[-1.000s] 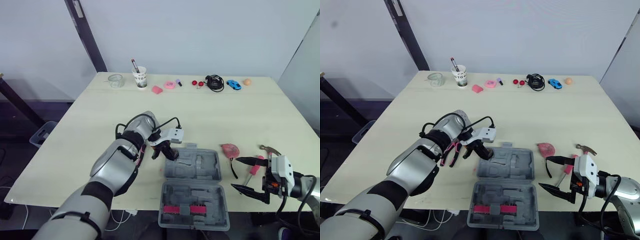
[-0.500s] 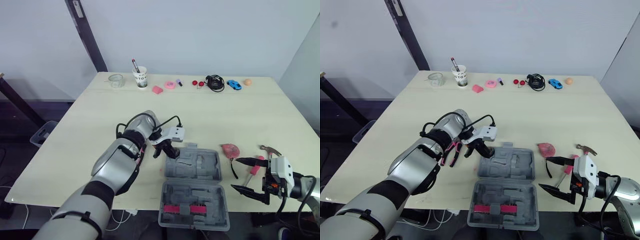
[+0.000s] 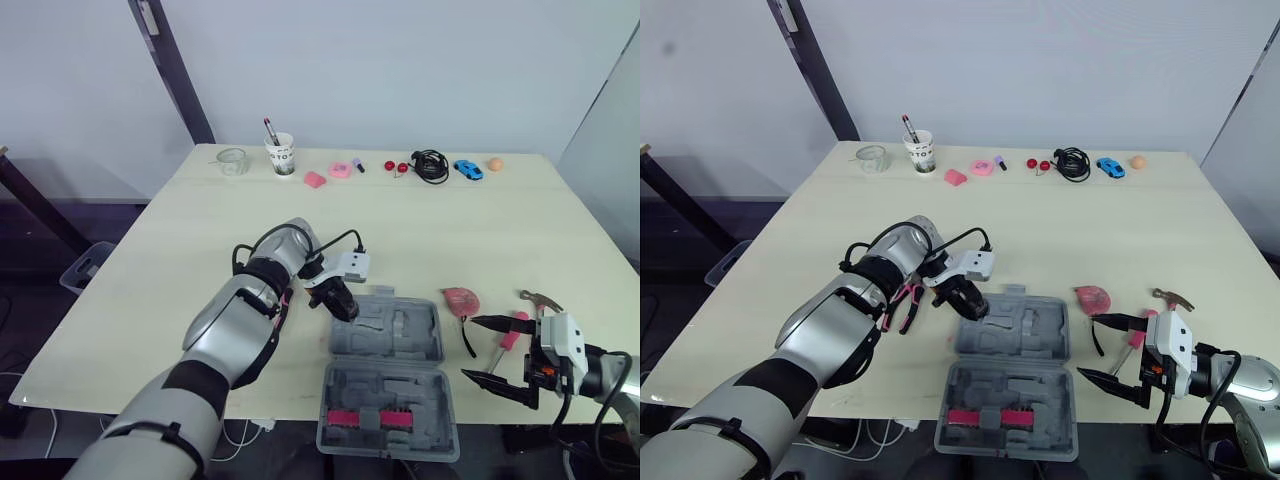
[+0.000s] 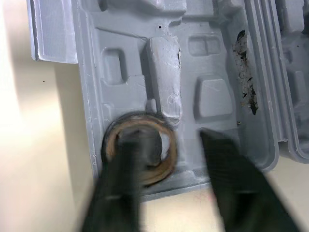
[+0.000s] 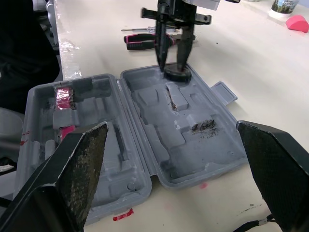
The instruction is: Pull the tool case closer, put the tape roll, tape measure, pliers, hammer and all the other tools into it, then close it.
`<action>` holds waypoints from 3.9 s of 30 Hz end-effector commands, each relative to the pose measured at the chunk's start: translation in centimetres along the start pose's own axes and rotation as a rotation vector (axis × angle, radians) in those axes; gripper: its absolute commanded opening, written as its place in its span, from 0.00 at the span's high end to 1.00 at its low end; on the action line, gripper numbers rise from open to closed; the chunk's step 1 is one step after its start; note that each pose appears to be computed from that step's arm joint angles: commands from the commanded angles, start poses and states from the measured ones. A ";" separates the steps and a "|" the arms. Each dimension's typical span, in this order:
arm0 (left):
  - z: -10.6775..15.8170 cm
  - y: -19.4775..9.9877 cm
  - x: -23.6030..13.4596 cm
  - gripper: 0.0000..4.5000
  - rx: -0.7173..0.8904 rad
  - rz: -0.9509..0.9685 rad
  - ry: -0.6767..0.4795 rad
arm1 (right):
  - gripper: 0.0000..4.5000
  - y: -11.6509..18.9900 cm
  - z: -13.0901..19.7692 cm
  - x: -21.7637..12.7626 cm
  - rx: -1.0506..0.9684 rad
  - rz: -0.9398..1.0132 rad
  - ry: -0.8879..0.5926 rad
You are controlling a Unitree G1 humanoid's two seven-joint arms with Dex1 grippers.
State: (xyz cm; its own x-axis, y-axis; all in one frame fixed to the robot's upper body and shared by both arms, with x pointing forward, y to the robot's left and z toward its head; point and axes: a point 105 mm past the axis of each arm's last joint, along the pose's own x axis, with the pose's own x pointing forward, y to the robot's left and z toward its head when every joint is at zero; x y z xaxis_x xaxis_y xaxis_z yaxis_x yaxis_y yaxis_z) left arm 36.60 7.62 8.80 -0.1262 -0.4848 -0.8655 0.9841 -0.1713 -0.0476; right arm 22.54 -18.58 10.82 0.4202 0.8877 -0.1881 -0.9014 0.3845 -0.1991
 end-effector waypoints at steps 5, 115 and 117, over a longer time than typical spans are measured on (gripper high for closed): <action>0.8 0.3 -1.2 0.01 0.027 0.012 0.004 | 0.00 0.0 0.6 0.1 -0.035 0.004 -0.013; -7.2 -4.1 -8.3 0.90 -0.191 0.644 -0.915 | 0.00 -3.2 0.2 -2.3 0.118 -0.383 -0.189; -8.6 -5.1 -8.9 0.90 -0.244 0.701 -0.916 | 0.00 -3.6 -0.3 -2.9 0.131 -0.421 -0.184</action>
State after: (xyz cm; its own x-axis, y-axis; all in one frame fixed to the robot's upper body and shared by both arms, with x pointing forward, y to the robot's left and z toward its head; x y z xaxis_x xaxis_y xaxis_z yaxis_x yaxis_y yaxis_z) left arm 33.73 19.42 10.87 0.4705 -0.8757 -0.1087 0.8821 0.4631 0.0865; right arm 24.54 -21.39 10.97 0.7042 0.7094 0.0293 -0.7065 0.7042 -0.0708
